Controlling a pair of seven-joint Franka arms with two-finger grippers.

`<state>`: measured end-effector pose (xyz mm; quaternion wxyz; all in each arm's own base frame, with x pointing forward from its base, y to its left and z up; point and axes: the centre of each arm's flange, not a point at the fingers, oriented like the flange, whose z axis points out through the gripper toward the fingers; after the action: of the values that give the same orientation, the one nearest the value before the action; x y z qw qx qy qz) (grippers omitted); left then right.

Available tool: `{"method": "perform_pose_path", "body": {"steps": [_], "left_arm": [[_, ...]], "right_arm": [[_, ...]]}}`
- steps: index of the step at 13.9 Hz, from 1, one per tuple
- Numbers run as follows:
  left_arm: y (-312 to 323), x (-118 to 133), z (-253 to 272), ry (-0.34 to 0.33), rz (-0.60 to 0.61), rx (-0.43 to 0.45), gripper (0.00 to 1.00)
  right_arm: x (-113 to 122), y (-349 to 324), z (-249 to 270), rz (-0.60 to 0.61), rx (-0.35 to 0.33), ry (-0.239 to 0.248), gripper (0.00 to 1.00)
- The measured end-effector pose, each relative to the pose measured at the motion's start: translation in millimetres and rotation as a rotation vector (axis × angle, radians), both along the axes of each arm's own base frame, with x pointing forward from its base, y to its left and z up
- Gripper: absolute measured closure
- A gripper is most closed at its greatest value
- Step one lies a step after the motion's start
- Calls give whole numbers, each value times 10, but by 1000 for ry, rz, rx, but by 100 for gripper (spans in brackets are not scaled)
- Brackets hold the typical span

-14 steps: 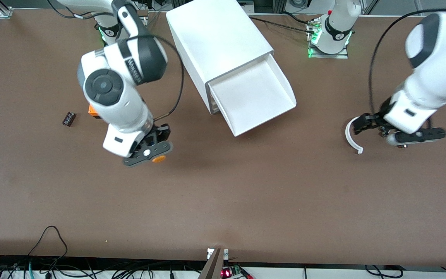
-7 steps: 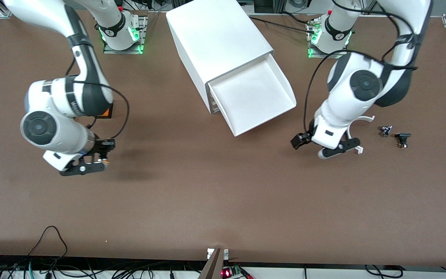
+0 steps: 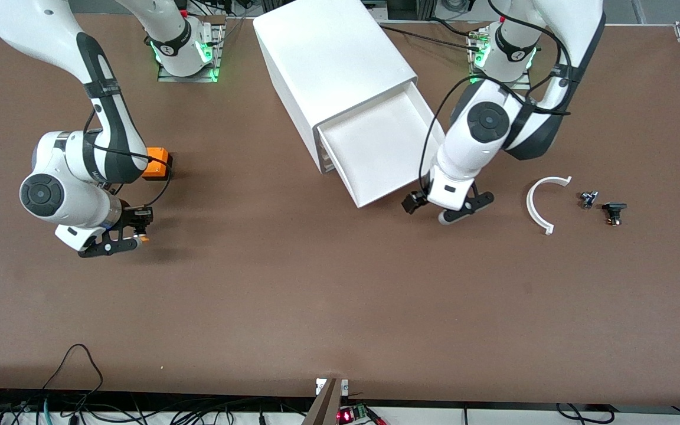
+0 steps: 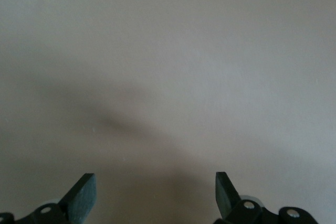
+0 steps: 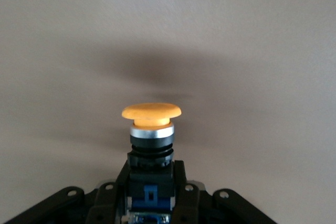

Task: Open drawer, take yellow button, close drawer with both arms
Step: 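Push the drawer shut with the left gripper while the right gripper lowers, then place the yellow button beside the orange box and open the right gripper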

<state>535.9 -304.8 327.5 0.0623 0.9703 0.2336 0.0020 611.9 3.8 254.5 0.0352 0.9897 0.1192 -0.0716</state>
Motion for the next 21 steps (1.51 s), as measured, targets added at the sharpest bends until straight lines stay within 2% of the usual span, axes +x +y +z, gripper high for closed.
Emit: {"method": "perform_pose_path", "body": {"steps": [4, 9, 12, 13, 16, 21], "left_arm": [[-218, -374, -18, 22, -56, 9, 0], [-654, -1019, 4, 40, -184, 20, 0], [-895, -1418, -99, 69, -265, 32, 0], [-941, -1499, -121, 75, -281, 34, 0], [-973, -1558, -121, 76, -293, 36, 0], [-1065, -1687, -88, 76, -321, 37, 0]], "right_arm": [[-250, -388, -206, 111, 26, -44, 67], [-453, -382, -434, 158, 35, -57, 65], [-413, -274, -321, 176, 43, -72, 40], [-384, -237, -228, 177, 47, -65, 27], [-191, -85, 199, 123, 78, -40, 0], [202, 504, 1237, 4, 95, -54, 0]]}}
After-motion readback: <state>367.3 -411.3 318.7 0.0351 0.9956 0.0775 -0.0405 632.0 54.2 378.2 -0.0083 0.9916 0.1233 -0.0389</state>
